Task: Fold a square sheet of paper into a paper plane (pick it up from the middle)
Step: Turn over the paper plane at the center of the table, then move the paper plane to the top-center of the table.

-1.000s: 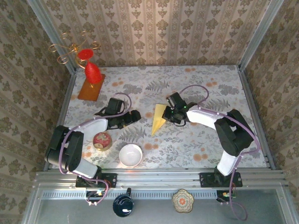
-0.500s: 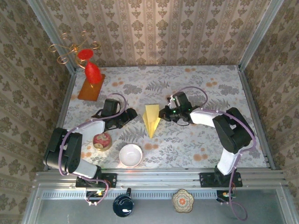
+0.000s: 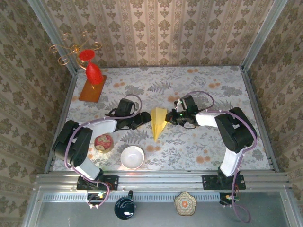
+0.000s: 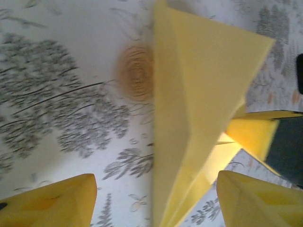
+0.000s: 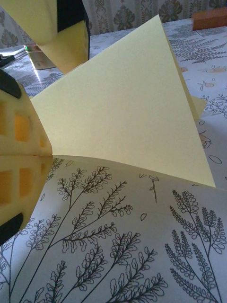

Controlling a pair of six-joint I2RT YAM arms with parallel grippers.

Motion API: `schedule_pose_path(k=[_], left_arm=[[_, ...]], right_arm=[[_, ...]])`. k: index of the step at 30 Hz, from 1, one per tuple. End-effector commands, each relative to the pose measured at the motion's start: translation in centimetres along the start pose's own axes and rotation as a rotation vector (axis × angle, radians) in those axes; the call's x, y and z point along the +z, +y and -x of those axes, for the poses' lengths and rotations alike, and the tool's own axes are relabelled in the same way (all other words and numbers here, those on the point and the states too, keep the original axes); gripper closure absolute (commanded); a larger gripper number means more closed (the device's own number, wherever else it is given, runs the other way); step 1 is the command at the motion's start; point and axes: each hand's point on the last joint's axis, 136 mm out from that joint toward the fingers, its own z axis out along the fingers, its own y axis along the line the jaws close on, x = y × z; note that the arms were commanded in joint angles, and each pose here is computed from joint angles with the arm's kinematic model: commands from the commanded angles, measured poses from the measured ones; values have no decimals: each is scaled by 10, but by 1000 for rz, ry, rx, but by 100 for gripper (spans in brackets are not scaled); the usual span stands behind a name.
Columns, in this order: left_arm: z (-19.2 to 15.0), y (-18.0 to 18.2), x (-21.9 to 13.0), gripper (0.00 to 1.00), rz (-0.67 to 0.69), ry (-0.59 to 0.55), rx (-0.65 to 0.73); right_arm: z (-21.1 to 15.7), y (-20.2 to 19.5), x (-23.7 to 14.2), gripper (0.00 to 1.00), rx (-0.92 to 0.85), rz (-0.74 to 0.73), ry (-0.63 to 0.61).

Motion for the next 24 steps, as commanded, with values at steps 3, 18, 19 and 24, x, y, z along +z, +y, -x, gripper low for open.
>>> schedule_pose_path(k=[3, 18, 19, 24], left_arm=[[3, -11, 12, 47, 17, 38, 60], [11, -4, 29, 93, 89, 79, 81], [13, -3, 27, 96, 94, 68, 80], [22, 8, 9, 99, 122, -7, 60]], right_arm=[[-2, 0, 2, 97, -17, 13, 10], [4, 2, -4, 99, -20, 11, -17], [6, 3, -6, 99, -22, 13, -26], [14, 4, -18, 99, -24, 17, -65]])
